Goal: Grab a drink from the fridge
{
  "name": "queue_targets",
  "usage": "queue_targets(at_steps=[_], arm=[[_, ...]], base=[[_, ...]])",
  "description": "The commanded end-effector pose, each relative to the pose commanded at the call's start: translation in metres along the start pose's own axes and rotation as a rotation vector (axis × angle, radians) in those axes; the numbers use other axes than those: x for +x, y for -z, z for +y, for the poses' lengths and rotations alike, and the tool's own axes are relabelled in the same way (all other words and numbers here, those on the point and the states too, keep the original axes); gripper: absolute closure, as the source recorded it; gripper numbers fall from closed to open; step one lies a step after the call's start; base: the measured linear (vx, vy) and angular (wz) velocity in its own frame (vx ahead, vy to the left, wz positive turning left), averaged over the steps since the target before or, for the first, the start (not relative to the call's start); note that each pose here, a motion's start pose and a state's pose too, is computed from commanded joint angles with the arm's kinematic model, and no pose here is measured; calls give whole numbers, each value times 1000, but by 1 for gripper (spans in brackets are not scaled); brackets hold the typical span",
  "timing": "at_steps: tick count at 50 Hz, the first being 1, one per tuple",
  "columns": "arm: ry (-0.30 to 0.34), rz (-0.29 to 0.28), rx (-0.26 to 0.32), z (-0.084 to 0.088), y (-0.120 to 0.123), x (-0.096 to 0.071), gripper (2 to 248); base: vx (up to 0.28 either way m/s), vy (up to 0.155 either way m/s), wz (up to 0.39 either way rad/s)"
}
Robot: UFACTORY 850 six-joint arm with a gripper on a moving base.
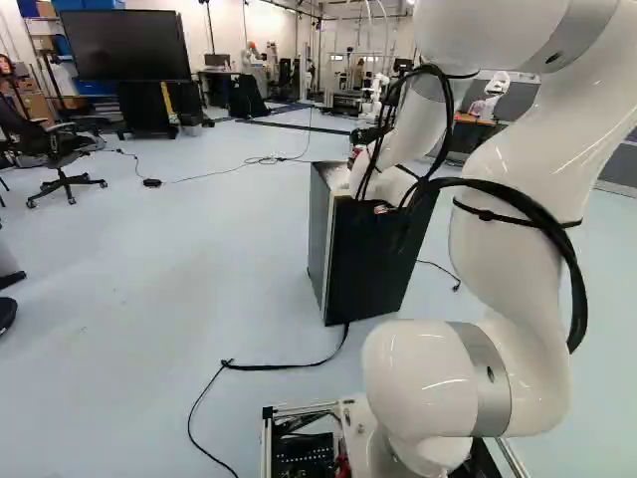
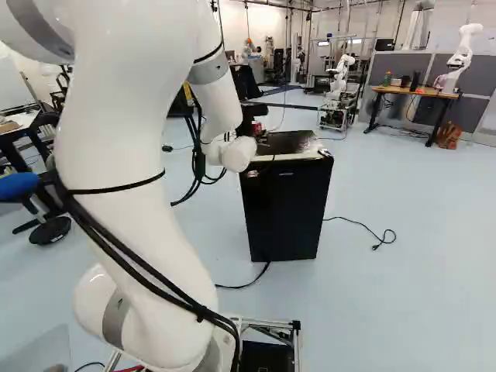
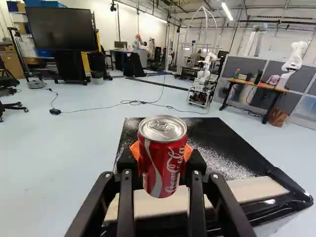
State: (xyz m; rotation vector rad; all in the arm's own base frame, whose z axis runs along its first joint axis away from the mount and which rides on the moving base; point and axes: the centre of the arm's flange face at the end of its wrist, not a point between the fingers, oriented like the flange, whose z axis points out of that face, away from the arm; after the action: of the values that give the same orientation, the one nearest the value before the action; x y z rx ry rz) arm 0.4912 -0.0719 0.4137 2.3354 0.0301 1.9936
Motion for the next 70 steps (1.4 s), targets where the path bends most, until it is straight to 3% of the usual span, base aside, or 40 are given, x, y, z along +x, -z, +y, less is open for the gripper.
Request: queue_targets(at_steps=[38,70], arm=[[-37,-99,27,-48,124,-33,152],[-52,-154,41,-64,190,-64,152]], base=[[0,0,0],[0,0,0]])
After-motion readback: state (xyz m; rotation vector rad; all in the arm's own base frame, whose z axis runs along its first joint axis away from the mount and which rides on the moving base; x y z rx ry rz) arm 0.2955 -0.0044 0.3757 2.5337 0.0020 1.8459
